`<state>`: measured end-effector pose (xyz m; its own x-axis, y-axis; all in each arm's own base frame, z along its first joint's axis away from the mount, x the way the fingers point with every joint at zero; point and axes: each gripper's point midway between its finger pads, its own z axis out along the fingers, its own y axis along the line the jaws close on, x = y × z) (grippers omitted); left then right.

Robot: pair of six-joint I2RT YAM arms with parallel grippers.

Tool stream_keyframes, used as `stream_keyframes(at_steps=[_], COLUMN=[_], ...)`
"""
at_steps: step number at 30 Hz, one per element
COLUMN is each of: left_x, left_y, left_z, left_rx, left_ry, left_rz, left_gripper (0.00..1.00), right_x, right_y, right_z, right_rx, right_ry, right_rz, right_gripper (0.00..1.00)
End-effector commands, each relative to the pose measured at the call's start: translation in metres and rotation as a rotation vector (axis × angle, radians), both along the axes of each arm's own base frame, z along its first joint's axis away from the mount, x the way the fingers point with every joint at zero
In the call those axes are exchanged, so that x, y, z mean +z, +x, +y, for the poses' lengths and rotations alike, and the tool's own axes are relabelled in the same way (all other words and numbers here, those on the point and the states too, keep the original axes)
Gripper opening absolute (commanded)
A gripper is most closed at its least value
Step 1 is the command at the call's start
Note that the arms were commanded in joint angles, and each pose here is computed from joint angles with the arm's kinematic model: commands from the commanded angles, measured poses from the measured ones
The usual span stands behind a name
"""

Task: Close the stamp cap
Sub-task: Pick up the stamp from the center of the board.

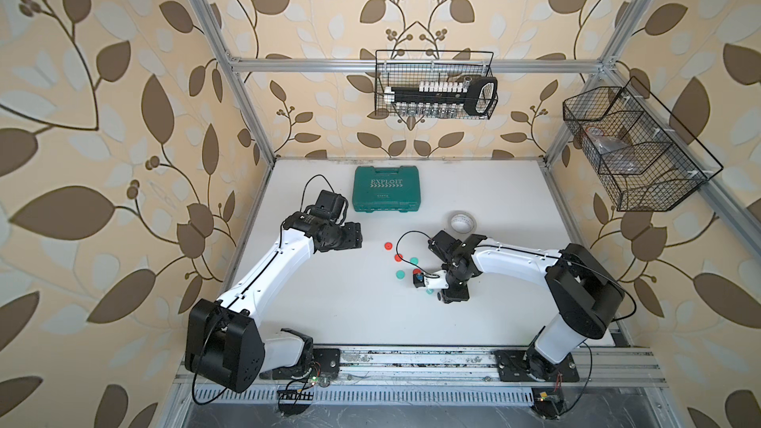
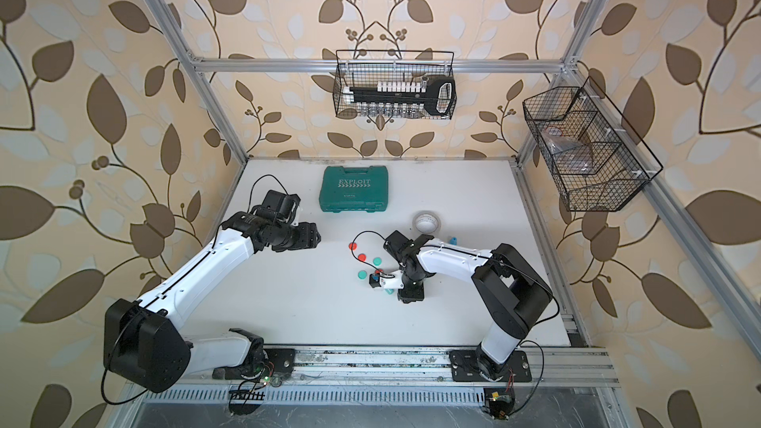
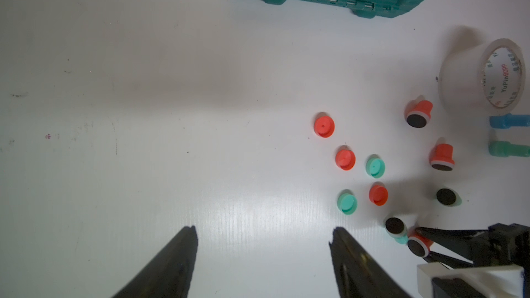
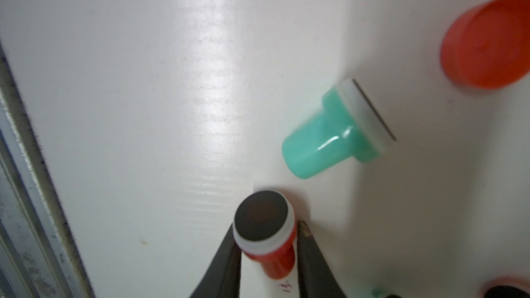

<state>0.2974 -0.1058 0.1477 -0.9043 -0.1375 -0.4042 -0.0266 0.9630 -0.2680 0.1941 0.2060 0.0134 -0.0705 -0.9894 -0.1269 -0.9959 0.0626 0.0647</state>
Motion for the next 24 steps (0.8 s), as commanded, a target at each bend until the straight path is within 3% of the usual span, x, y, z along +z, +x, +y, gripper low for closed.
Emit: stream_keyframes(at_steps=[1,11,24], left_x=[0.003,0.004,0.006], left_y=[0.0,0.0,-0.008], left_z=[0.002,0.002,0.001], left_rx=[-0.001,0.003,0.006], left_ry=[-0.007,-0.005,-0.032], left_rz=[0.0,-0.002,-0.015], left_gripper=[0.76,0.76,0.76], right_x=[-0.01,-0.001,0.055], right_y=[-0.004,0.0,0.009], right_z=[-0.003,-0.002,0.015], right_rx=[0.004,-0.013,-0.081], right_ry=[-0.03,-0.007,0.183], right_rz=[0.026,-0.016,-0.149], right_gripper=[0.28,0.16,0.07])
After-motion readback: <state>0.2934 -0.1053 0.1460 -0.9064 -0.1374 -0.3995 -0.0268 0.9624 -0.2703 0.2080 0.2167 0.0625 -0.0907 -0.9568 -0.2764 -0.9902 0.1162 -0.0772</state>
